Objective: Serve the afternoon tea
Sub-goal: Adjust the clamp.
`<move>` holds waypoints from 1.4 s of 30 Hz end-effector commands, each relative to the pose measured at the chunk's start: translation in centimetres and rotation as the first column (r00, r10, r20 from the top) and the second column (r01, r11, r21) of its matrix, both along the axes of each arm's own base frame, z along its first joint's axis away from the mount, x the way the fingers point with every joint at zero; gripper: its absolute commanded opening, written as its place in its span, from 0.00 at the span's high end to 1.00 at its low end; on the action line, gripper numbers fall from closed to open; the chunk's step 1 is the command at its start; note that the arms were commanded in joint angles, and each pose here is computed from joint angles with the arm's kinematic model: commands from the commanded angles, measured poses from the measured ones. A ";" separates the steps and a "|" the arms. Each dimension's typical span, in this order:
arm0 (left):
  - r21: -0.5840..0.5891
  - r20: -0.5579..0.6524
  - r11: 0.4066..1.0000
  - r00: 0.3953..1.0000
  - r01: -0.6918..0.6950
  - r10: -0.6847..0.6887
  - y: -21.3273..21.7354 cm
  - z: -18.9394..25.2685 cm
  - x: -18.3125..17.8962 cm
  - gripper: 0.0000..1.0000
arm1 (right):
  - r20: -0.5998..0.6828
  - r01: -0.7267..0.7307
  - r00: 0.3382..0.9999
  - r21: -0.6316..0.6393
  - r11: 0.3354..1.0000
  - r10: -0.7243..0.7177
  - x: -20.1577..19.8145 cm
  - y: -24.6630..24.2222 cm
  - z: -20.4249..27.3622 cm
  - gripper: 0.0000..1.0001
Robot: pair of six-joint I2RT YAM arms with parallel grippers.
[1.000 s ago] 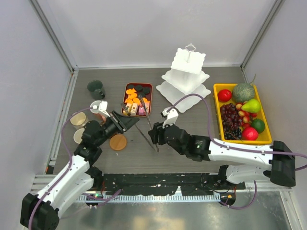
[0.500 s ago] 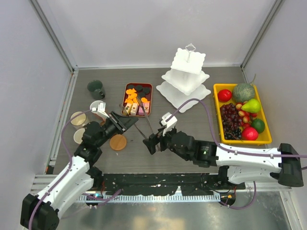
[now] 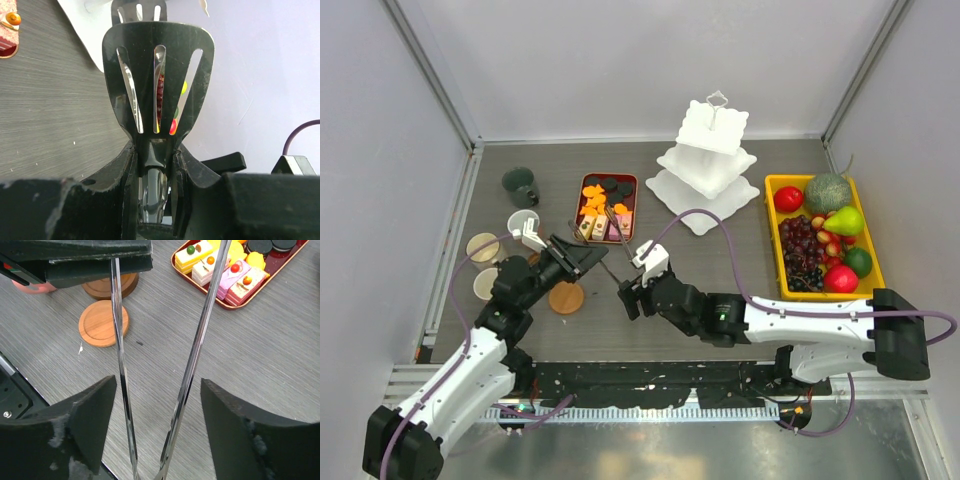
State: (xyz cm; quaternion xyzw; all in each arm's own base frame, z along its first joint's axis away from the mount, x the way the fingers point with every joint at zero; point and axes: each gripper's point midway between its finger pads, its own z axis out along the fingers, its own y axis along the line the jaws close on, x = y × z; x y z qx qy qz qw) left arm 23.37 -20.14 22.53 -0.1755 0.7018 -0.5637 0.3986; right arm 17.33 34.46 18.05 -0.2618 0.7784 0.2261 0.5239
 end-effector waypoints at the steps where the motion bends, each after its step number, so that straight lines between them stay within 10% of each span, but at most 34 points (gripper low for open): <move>1: -0.057 0.051 0.998 0.999 0.014 -0.011 -0.2 2.0 -0.2 1.00 | 0.041 0.004 0.999 0.086 0.996 -0.008 0.5 1.5 3.1 0.30; 11: -0.069 0.063 0.997 0.998 0.035 -0.030 -0.5 2.7 -0.3 1.00 | 0.034 -0.011 0.999 0.086 0.996 0.008 0.4 2.0 2.6 0.35; 18: -0.067 0.058 0.997 0.997 0.046 -0.043 -0.6 2.6 -0.5 0.93 | 0.042 -0.011 0.999 0.087 0.996 0.007 0.4 1.9 2.7 0.57; 24: 0.000 0.001 0.999 0.999 0.054 -0.054 -0.5 1.2 -1.0 0.37 | 0.052 0.000 0.999 0.113 0.994 -0.006 0.4 1.5 3.3 0.63; 31: 0.057 -0.045 0.998 0.999 -0.011 0.013 0.9 -0.9 -1.4 0.08 | 0.066 -0.007 0.998 0.127 0.992 -0.001 0.1 1.5 3.6 0.66; 42: -0.010 -0.059 0.999 0.998 0.036 -0.037 -0.6 0.2 -0.2 0.14 | 0.067 -0.043 0.997 0.144 0.989 0.033 -1.1 2.3 4.0 0.67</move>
